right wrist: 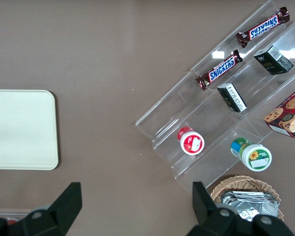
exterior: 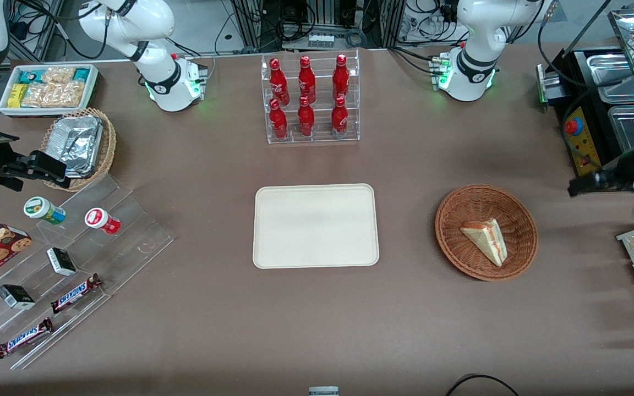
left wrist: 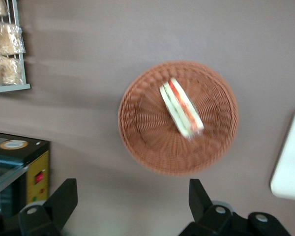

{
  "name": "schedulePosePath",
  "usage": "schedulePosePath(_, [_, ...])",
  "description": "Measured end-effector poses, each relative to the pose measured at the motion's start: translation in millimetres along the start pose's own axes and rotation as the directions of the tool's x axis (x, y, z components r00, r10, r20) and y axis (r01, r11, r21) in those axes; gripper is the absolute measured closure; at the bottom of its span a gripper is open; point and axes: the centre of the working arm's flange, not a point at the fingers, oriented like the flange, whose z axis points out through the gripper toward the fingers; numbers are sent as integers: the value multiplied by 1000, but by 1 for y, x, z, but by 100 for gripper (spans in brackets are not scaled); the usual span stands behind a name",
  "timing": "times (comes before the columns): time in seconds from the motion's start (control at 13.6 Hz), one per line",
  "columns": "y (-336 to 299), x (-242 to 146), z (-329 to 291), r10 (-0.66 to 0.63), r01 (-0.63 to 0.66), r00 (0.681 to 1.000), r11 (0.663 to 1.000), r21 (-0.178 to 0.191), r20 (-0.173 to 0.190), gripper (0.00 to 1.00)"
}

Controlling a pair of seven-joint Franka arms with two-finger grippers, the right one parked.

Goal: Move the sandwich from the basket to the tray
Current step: 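Move the left gripper over the wrapped sandwich in the wicker basket, then lower the open left gripper around the sandwich and close it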

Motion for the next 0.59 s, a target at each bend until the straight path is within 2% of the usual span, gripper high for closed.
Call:
schedulePosePath(0.15, [6, 11, 49, -125, 124, 992, 992, -10, -23, 0])
schedulePosePath(0.37, [46, 10, 102, -281, 280, 959, 960, -28, -42, 0])
schedulePosePath(0.59, [87, 1, 140, -372, 369, 927, 928, -49, -59, 0])
